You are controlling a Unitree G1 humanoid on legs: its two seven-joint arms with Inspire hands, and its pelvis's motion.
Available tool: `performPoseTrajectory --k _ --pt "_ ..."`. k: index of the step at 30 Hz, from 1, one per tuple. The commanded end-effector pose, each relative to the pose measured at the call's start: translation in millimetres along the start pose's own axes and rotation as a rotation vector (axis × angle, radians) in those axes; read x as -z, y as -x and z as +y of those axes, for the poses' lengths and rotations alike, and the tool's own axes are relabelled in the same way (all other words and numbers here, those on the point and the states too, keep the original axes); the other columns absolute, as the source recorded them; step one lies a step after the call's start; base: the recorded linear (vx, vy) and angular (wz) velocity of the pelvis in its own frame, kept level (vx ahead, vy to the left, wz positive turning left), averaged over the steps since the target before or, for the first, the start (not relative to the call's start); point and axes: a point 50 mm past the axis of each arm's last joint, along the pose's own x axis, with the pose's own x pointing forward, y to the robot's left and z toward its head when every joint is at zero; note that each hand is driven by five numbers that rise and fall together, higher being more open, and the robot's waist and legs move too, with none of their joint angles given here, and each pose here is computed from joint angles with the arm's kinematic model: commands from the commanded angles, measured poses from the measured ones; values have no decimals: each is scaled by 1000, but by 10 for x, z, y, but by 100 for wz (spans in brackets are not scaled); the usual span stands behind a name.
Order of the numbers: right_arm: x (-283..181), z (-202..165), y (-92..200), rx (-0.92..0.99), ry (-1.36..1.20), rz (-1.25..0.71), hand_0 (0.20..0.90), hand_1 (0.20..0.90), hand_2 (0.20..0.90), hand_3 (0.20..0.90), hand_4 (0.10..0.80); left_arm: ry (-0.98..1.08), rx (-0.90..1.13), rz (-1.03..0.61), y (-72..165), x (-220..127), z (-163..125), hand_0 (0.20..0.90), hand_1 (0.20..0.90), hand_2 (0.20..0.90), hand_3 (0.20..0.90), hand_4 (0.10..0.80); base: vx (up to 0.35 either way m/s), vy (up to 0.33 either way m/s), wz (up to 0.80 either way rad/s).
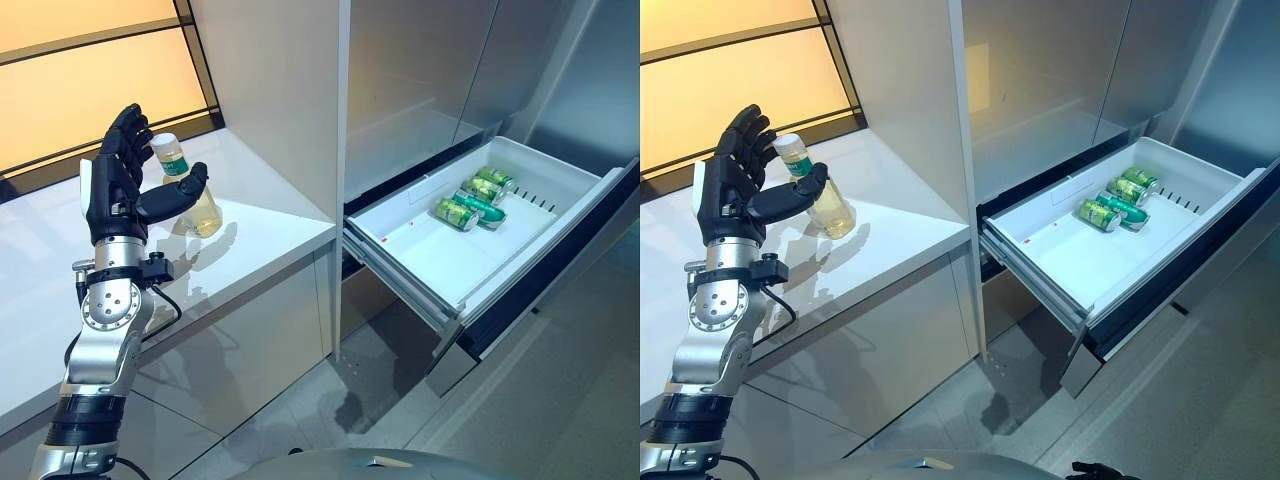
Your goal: Put drinks into fridge and close the fridge
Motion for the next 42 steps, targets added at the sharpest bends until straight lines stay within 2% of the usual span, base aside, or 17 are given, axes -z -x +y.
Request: performPoseTrajectory --k 1,11,24,42 --pt "-235 258 -28 -95 43 -58 900 900 900 900 800 -6 -36 -104 -285 -263 76 900 900 900 900 800 -31 10 -1" --pt "-244 249 -28 -92 49 -53 900 900 900 900 800 -17 -64 -42 -354 -158 103 900 900 900 900 800 11 2 -1" --pt "-223 256 -28 -94 55 -53 900 900 900 900 800 1 -89 -58 -356 -154 158 900 900 900 900 800 0 1 -1" --pt "-218 240 -30 -95 75 -34 900 900 900 900 800 62 -124 65 -452 71 163 900 900 900 900 800 6 1 -1"
